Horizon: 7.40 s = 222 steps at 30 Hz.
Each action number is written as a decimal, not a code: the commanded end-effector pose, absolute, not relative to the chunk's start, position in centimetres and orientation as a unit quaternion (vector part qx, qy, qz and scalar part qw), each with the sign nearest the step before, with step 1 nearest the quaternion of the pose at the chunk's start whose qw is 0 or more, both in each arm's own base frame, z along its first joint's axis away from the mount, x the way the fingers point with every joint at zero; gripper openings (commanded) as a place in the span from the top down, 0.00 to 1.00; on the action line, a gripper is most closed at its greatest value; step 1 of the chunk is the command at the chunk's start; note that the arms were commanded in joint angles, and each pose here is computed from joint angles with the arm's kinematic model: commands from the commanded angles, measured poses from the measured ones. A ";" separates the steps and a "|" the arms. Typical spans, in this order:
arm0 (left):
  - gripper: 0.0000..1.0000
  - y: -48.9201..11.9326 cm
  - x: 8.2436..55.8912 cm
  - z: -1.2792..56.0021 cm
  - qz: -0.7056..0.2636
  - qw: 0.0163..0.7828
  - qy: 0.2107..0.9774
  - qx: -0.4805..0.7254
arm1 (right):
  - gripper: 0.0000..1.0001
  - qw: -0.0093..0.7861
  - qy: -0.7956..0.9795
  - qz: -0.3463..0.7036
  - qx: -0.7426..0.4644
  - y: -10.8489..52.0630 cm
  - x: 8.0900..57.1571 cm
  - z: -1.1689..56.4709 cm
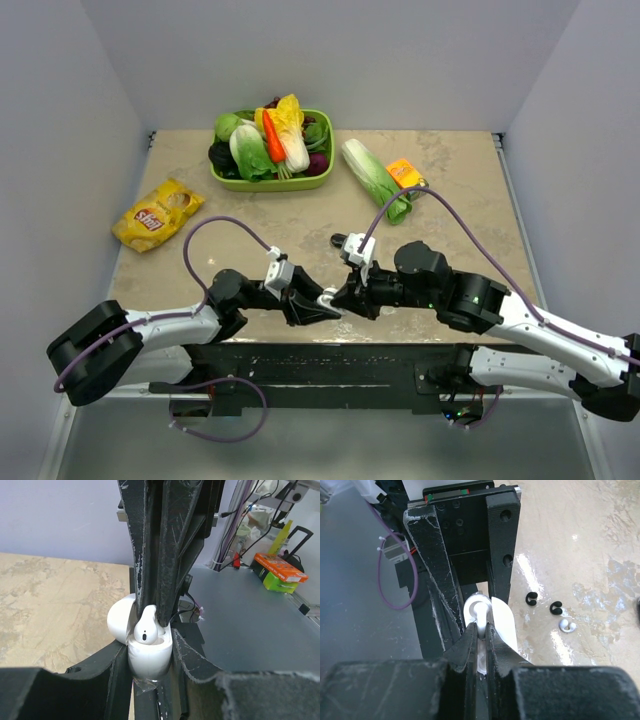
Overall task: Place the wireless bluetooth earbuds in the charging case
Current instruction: Place the earbud in the charging case, then adjust the earbud at the center of the board.
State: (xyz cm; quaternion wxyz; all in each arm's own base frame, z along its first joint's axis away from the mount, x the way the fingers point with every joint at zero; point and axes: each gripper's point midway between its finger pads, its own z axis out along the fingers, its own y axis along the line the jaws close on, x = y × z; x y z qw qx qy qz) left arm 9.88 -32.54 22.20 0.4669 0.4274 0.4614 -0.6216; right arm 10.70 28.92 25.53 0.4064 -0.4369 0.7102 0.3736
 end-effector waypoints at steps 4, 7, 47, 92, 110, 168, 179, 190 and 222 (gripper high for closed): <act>1.00 -32.3 8.8 24.1 -0.628 0.489 0.408 0.448 | 1.00 0.409 0.698 0.373 -0.455 28.4 10.3 27.4; 1.00 -32.4 8.9 23.8 -0.621 0.488 0.413 0.453 | 1.00 0.407 0.701 0.370 -0.454 28.2 10.2 27.6; 1.00 -33.3 8.8 22.9 -0.610 0.482 0.426 0.463 | 0.68 0.364 0.716 0.371 -0.466 29.2 9.8 26.2; 1.00 -24.6 13.5 20.8 -0.496 0.653 0.512 0.256 | 0.87 0.391 0.875 0.212 -0.189 30.0 22.3 4.6; 1.00 -24.8 13.8 20.3 -0.492 0.650 0.520 0.256 | 0.74 0.433 0.874 0.190 -0.118 26.4 26.2 5.7; 1.00 -24.7 13.5 19.5 -0.502 0.639 0.526 0.251 | 0.56 0.383 0.844 0.278 -0.253 29.7 20.1 6.7; 1.00 -24.9 13.3 19.4 -0.505 0.635 0.527 0.255 | 0.62 0.364 0.844 0.273 -0.285 31.7 20.8 5.6; 1.00 -24.7 13.3 19.0 -0.502 0.635 0.529 0.255 | 0.63 0.353 0.853 0.254 -0.289 32.1 21.5 4.1; 1.00 -24.4 13.1 18.3 -0.502 0.634 0.531 0.253 | 0.72 0.369 0.868 0.195 -0.268 30.9 23.3 3.0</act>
